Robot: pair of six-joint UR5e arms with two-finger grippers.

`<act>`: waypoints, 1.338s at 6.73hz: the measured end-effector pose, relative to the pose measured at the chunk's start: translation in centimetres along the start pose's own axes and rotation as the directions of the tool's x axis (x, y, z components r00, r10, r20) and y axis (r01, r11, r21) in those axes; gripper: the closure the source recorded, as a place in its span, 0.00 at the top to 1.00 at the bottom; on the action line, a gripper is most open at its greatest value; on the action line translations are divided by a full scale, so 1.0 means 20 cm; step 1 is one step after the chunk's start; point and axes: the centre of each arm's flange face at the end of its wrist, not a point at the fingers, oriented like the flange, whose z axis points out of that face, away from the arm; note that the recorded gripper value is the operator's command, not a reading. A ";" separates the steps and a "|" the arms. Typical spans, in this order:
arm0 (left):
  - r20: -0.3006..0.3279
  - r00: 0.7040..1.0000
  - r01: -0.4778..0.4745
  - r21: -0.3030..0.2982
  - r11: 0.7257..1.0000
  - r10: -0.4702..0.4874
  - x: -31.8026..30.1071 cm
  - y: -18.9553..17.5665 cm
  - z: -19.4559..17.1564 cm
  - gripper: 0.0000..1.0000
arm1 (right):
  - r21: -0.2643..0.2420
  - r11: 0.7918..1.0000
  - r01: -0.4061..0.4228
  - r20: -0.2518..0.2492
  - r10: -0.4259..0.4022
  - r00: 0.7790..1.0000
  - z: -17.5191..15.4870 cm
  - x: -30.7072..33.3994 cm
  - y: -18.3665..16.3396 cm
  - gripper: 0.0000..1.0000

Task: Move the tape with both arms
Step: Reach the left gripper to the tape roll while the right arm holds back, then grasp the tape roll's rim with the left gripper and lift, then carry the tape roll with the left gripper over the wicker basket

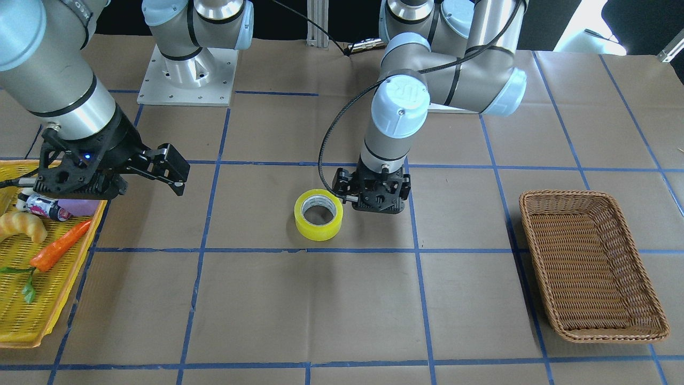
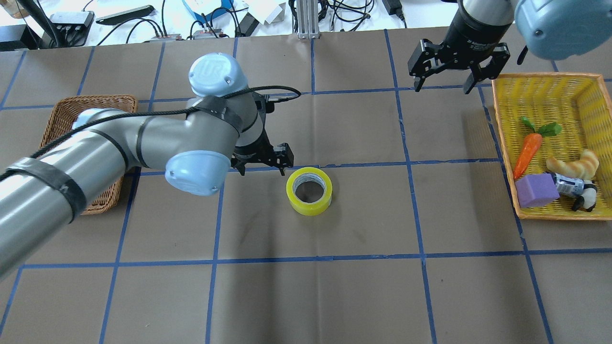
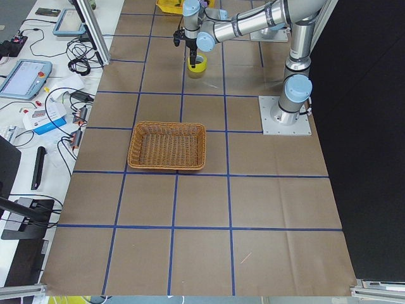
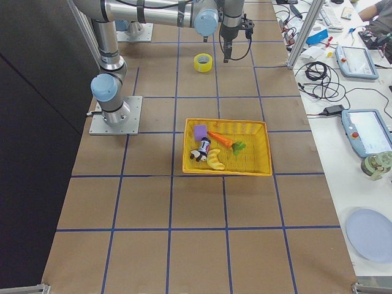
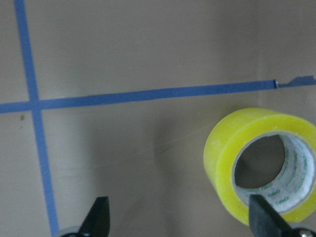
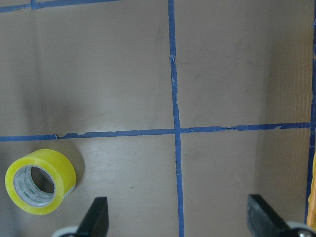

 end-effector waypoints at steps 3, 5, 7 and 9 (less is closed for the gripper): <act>0.018 0.998 -0.054 -0.067 0.996 0.055 0.21 0.03 0.41 0.01 | -0.010 1.000 -0.003 0.002 0.003 1.000 0.02 0.05 0.02 1.00; 0.016 0.997 -0.070 -0.065 0.995 0.072 0.22 0.03 0.43 0.00 | -0.009 1.000 -0.010 0.005 0.010 1.000 0.01 0.05 0.02 1.00; 0.017 0.998 -0.054 -0.030 0.998 0.054 0.16 -0.01 0.33 0.00 | -0.008 1.000 -0.009 0.009 0.010 1.000 0.01 0.03 0.03 1.00; 0.018 0.998 0.054 0.000 0.999 -0.054 -0.17 -0.14 0.13 0.01 | -0.014 1.000 -0.007 0.011 0.007 1.000 0.03 0.02 0.04 1.00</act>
